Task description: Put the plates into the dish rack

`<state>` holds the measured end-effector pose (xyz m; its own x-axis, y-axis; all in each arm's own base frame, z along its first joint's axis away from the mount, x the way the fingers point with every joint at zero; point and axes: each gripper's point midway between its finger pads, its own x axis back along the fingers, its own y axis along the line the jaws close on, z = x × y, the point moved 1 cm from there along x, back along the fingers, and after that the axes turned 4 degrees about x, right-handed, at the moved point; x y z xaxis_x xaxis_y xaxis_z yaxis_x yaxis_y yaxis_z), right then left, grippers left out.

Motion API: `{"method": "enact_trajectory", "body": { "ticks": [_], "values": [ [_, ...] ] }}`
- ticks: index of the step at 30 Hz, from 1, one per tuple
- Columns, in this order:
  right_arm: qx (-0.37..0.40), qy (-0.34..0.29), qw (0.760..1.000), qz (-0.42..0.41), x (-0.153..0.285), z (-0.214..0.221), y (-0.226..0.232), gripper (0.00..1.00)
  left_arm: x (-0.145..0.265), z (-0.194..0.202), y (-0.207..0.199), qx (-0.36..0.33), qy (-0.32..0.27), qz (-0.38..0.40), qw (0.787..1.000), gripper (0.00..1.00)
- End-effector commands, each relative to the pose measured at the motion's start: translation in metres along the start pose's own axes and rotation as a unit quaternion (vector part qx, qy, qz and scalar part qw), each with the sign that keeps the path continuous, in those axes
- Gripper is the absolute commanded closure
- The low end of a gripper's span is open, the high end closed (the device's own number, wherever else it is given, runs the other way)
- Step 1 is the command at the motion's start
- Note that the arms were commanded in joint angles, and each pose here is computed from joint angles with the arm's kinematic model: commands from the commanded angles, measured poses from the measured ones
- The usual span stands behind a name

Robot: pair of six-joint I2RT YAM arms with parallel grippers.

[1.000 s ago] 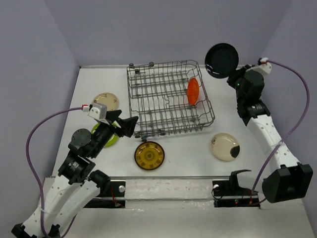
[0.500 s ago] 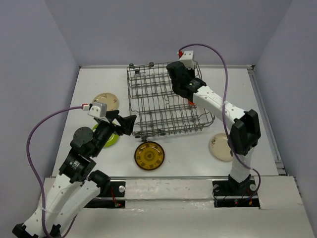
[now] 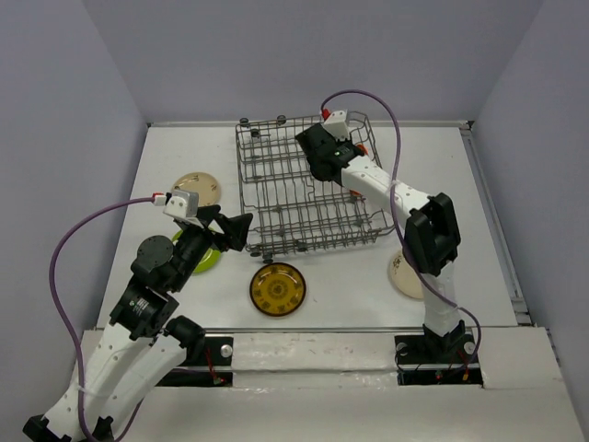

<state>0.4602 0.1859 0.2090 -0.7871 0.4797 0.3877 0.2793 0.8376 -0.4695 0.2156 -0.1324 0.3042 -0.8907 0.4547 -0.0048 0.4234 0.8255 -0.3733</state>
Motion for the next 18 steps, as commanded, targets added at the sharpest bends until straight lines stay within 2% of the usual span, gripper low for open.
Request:
{"method": "enact_trajectory", "body": {
  "ticks": [1, 11, 12, 14, 18],
  "values": [
    [-0.022, 0.007, 1.000, 0.001, 0.003, 0.002, 0.010, 0.93, 0.001, -0.015, -0.003, 0.002, -0.025, 0.004, 1.000, 0.01],
    [-0.007, 0.022, 1.000, -0.001, -0.001, 0.023, 0.032, 0.93, 0.000, -0.014, -0.003, 0.002, -0.024, 0.005, 1.000, 0.01],
    [-0.009, 0.023, 1.000, -0.002, -0.001, 0.024, 0.032, 0.91, 0.000, -0.014, -0.004, 0.002, -0.024, 0.006, 1.000, 0.01],
    [-0.017, 0.024, 1.000, -0.006, 0.000, 0.023, 0.034, 0.80, 0.000, -0.014, -0.003, 0.002, -0.024, 0.004, 1.000, 0.01],
    [-0.025, 0.016, 0.999, -0.014, 0.007, 0.014, 0.035, 0.73, 0.000, -0.014, -0.003, 0.002, -0.023, 0.004, 1.000, 0.01]
  ]
}}
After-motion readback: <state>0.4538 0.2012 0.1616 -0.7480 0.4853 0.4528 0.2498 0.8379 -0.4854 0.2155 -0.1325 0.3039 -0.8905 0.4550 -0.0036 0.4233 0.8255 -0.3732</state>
